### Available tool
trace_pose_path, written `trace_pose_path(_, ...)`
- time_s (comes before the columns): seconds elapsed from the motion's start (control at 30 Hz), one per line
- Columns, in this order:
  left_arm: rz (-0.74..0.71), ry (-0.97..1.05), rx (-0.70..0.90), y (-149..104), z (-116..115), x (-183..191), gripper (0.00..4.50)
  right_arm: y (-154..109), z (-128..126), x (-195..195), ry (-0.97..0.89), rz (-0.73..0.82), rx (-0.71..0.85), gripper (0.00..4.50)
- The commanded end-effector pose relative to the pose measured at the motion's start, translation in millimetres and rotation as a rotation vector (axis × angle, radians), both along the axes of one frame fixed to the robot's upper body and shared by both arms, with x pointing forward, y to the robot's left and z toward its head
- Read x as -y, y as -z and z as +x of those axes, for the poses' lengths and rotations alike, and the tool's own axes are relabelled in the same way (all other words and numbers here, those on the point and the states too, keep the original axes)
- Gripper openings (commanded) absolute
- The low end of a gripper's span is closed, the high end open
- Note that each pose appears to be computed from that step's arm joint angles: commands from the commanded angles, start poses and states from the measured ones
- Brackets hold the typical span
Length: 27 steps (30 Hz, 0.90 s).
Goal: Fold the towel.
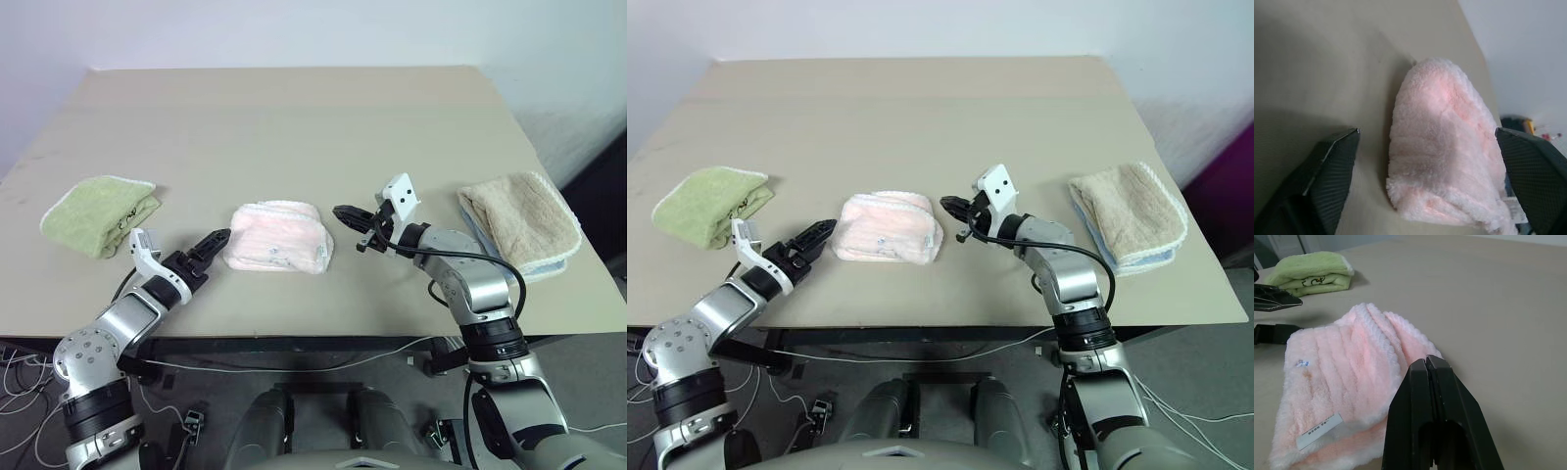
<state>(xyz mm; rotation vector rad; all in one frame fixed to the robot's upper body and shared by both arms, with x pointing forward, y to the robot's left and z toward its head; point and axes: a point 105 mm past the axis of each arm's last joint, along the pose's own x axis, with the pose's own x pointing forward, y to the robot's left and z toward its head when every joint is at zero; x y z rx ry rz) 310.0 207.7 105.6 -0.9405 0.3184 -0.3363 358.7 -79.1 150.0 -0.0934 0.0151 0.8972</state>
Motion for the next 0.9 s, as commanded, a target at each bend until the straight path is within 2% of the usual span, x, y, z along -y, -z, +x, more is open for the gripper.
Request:
trace_pose_path(0.03, -0.010, 0.036, -0.053, 7.4, -4.5, 12.7, 4.48, -15.4, -3.0, -1.4, -0.004, 0.014, 0.059, 0.00)
trace_pose_path(0.17, -0.043, 0.053, -0.116, 15.9, -1.7, 27.3, 4.48, -16.3, -2.6, 0.1, 0.007, 0.016, 0.062, 0.00)
trace_pose_path(0.43, -0.122, 0.187, -0.126, 8.7, -10.7, 75.2, 4.48, -17.8, -4.4, 1.9, 0.019, 0.016, 0.069, 0.00)
trace_pose_path(0.7, -0.138, 0.182, -0.158, 13.4, -11.1, 78.1, 4.48, -17.9, -5.0, 3.0, 0.027, 0.015, 0.070, 0.00)
trace_pose_path(0.8, -0.145, 0.172, -0.154, 12.5, -8.3, 76.7, 3.89, -18.0, -5.2, 2.8, 0.028, 0.015, 0.070, 0.00)
trace_pose_path(0.9, -0.157, 0.162, -0.142, 10.5, -5.4, 76.3, 2.85, -18.3, -5.7, 2.0, 0.028, 0.015, 0.071, 0.00)
